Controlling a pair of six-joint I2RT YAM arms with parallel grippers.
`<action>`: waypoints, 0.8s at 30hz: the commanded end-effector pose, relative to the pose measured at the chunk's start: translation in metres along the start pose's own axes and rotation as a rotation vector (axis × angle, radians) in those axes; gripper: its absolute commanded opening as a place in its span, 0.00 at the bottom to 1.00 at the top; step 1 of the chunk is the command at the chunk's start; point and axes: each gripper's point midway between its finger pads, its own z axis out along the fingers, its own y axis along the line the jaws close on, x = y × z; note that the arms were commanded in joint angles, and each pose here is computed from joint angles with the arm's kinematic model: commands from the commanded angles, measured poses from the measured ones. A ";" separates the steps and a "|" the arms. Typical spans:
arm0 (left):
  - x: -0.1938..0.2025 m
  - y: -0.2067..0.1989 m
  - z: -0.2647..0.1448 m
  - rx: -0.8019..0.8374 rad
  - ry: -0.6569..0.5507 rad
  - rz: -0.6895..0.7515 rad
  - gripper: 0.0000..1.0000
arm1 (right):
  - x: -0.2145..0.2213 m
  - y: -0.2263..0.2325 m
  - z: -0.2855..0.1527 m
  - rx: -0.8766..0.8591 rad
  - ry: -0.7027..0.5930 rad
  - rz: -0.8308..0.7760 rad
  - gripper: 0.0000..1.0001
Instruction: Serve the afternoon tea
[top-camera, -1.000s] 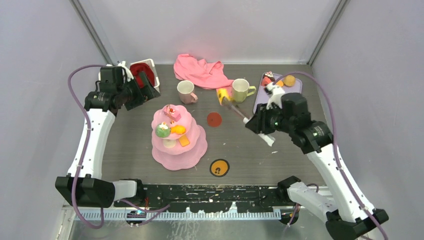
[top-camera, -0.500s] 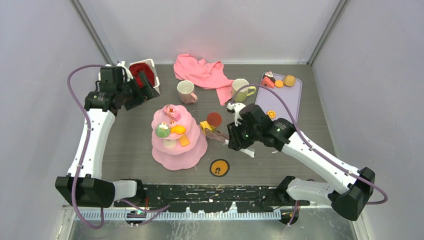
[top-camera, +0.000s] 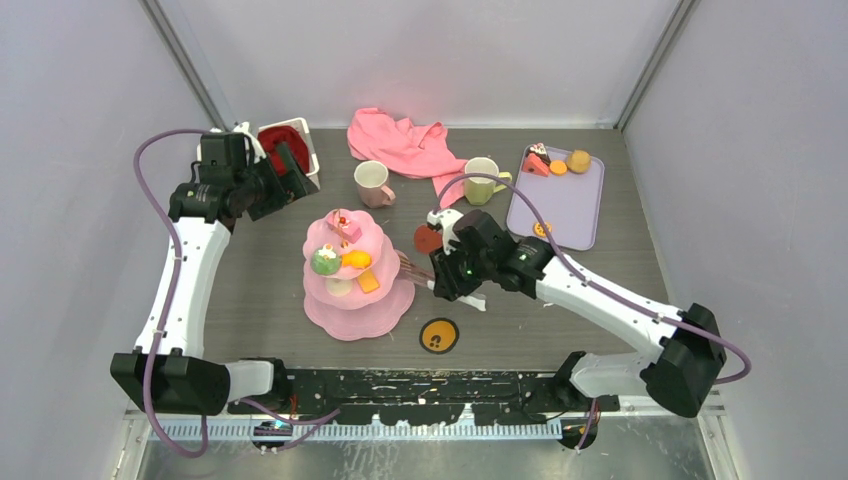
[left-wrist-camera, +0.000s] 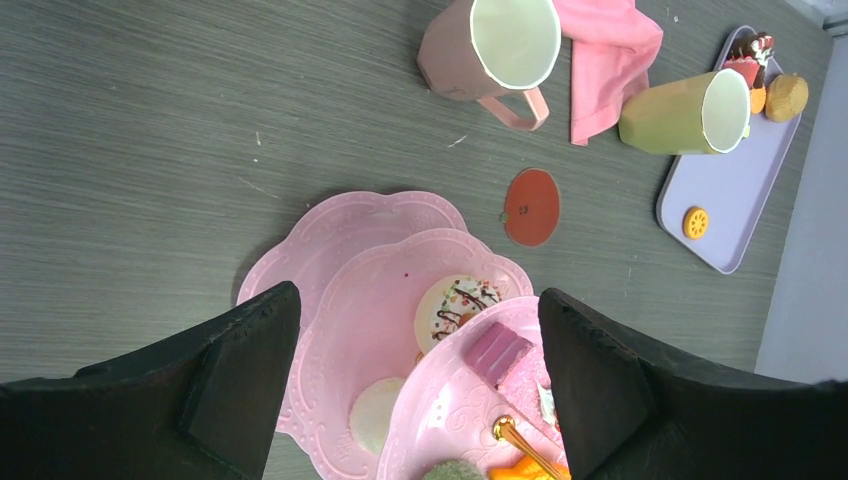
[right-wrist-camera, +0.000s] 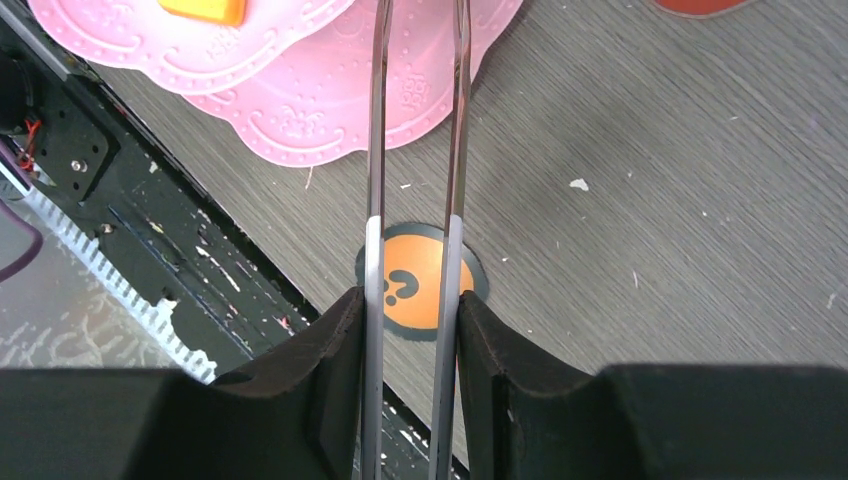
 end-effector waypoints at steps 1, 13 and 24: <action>-0.021 -0.008 -0.009 0.020 -0.076 0.021 0.88 | -0.031 0.017 0.009 -0.075 -0.118 -0.071 0.15; -0.015 -0.005 -0.007 0.007 -0.051 0.015 0.88 | -0.036 0.020 0.047 -0.089 -0.178 -0.078 0.31; -0.014 -0.005 -0.007 0.008 -0.045 0.015 0.88 | -0.031 0.010 0.038 -0.027 -0.174 -0.088 0.53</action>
